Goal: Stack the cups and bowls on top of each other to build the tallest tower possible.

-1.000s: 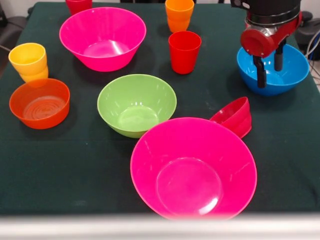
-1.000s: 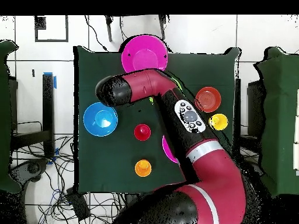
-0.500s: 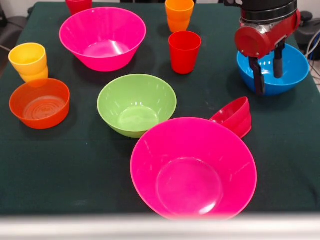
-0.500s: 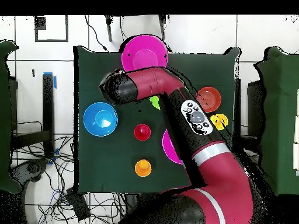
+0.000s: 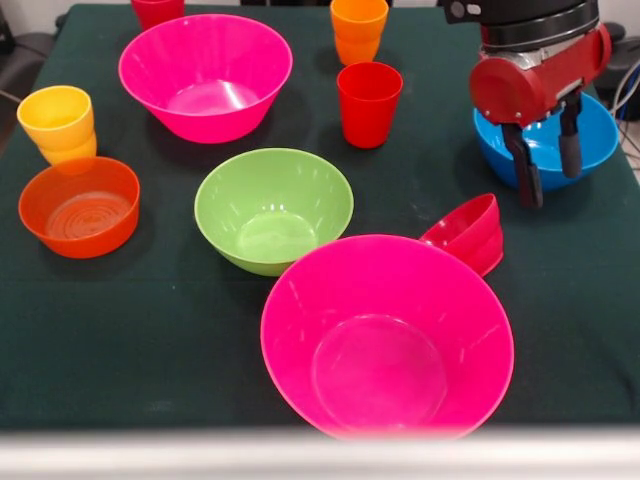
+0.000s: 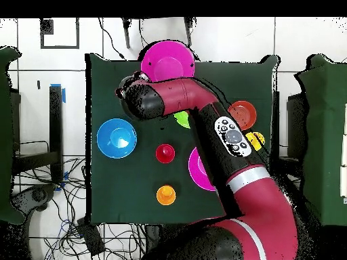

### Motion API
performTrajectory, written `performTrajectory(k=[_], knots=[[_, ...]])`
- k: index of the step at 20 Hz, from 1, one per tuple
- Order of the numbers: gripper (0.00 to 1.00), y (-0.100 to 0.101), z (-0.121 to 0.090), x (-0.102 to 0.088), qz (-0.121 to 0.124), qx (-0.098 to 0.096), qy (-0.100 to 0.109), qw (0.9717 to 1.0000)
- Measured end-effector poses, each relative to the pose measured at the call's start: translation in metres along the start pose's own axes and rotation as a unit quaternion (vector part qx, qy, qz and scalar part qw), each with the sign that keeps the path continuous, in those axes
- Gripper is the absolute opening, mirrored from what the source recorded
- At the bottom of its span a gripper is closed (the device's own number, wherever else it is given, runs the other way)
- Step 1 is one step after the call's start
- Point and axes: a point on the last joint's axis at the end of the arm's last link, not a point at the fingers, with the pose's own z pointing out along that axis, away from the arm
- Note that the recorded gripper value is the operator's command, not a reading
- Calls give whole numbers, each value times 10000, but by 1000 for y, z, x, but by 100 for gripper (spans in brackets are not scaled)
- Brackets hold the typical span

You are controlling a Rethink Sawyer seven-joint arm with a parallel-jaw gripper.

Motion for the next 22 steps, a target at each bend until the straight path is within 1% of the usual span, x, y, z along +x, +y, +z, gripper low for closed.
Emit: performTrajectory(k=[2, 5, 6, 10, 11, 18, 22], knots=[[100, -2, -1, 0, 25, 20, -16, 10000], [100, -7, -1, 2, 41, 87, 27, 9999], [100, -13, 0, 5, 43, 166, 74, 9998], [100, -23, 0, 12, 50, 305, 172, 9994], [100, -29, 0, 15, 63, 366, 205, 9991], [100, -52, -4, 27, 133, 584, 305, 9977], [100, -62, -5, 30, 183, 664, 325, 9971]])
